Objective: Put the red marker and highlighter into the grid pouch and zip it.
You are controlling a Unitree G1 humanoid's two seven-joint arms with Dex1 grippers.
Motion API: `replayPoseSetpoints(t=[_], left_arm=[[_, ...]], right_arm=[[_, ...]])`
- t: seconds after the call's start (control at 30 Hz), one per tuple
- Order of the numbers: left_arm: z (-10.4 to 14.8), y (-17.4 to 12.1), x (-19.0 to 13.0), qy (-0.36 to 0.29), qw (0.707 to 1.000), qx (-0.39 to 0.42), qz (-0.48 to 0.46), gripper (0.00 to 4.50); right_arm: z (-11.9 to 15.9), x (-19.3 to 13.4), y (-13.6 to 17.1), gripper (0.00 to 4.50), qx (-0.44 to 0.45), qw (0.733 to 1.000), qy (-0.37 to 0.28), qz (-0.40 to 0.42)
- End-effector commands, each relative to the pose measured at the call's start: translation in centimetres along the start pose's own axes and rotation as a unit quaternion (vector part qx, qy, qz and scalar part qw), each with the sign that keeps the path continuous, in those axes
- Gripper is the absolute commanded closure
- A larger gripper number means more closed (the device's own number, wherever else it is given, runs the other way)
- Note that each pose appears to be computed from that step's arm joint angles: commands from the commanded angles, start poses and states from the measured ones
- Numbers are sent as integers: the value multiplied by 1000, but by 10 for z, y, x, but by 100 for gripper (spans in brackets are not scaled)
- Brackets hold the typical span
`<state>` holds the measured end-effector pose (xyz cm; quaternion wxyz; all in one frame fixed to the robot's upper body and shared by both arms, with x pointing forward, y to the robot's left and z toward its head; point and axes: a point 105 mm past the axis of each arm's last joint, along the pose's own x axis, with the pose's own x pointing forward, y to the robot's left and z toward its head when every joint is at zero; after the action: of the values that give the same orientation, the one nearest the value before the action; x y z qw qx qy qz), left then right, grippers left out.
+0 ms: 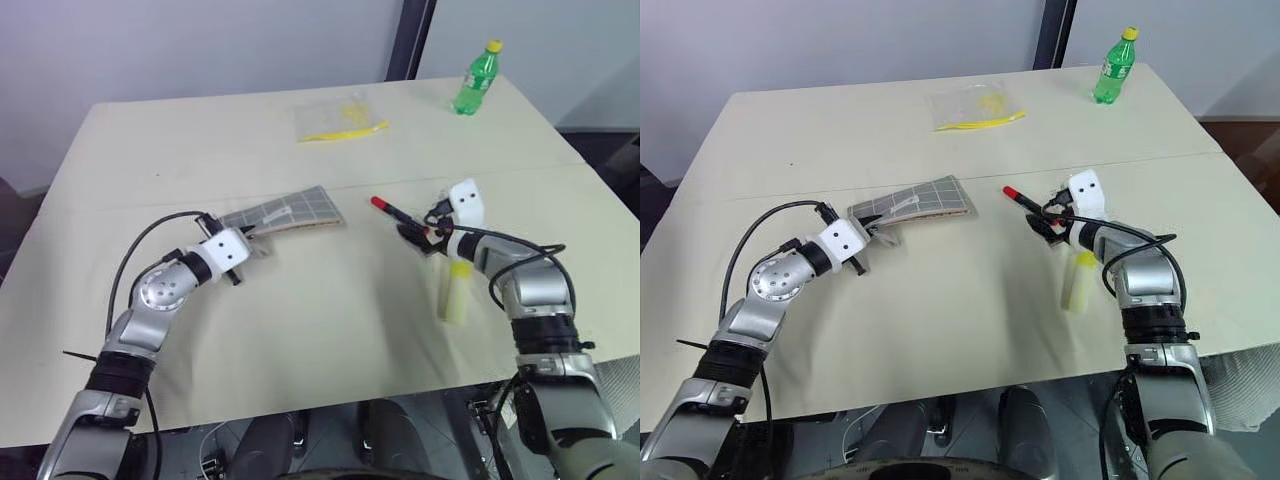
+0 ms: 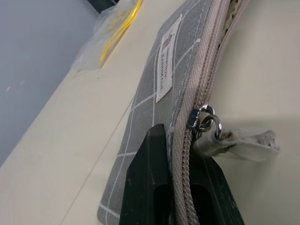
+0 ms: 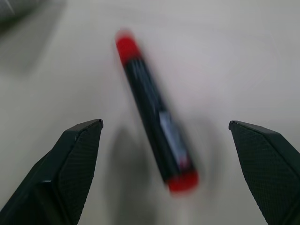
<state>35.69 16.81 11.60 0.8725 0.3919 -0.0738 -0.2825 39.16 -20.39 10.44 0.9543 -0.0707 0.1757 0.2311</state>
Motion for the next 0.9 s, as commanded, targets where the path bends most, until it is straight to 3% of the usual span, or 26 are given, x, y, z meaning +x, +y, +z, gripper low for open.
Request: replayPoseSetpoints(t=[0.03,0.2,0.23,0.3,0.37,0.53,0.63,0.8,0.9], left_arm=[[15,11,0,-23,999,19,14,450],[15,6,0,-23,1000,16,8,450],[15,5,1,-24,1000,15,7,450],[16,5,3,-25,1000,15,7,450],[16,6,4,-27,1000,13,5,450],[22,1,9,-42,999,6,-14,450],[26,0,15,-48,999,5,-18,450],[33,-5,18,-61,998,7,-32,450],[37,-9,18,-67,997,7,-39,450]], right_arm=[[9,-1,-5,131,-3,1000,-3,5],[32,-11,-1,395,3,998,-58,15],[38,-16,1,413,-5,997,-75,22],[54,-35,13,412,-21,991,-116,62],[62,-58,34,412,-98,981,-131,105],[39,-89,93,412,-205,951,-74,221],[36,-78,102,412,-222,950,-83,201],[30,-58,84,412,-255,957,-66,122],[31,-54,82,412,-259,956,-70,116]])
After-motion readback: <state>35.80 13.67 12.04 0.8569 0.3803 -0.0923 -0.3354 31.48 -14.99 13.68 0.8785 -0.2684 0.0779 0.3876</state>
